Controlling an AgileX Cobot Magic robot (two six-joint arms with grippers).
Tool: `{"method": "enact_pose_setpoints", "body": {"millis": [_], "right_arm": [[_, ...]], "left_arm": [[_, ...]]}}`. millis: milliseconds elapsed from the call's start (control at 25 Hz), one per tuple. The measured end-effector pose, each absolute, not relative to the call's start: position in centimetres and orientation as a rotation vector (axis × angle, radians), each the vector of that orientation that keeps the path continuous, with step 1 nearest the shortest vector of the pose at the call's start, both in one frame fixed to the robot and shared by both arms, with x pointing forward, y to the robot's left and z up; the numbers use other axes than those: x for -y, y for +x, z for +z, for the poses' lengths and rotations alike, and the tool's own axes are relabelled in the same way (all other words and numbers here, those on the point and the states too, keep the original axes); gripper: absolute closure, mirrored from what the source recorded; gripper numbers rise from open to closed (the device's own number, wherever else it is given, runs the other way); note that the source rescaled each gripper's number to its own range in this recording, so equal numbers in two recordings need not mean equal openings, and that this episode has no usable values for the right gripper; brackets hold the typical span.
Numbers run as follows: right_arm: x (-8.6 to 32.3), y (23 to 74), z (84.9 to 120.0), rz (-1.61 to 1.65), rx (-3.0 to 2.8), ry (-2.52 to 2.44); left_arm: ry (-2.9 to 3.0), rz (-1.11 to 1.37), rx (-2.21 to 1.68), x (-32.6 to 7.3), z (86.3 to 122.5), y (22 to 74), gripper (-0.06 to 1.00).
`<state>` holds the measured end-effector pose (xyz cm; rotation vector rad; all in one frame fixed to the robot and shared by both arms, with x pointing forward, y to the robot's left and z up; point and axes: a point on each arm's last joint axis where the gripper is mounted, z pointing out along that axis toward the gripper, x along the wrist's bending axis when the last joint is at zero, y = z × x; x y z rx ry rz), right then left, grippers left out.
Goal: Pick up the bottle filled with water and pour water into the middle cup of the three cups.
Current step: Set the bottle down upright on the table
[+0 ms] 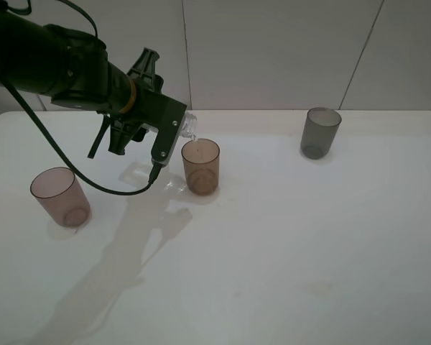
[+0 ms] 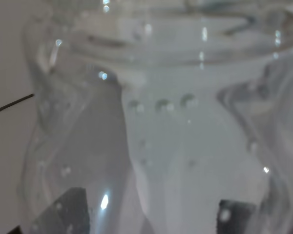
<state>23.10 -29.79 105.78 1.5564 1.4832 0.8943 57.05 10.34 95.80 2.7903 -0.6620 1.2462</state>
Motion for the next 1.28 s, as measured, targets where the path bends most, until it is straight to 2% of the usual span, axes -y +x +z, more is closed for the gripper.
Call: {"method": "enact_pose_setpoints", "body": {"millis": [1280], "right_arm": [[29.79, 23.1, 105.78, 0.894, -1.483, 1.556]], "left_arm": [[2.766, 1.32, 0.912, -9.84, 96.43, 57.61, 0.93]]}}
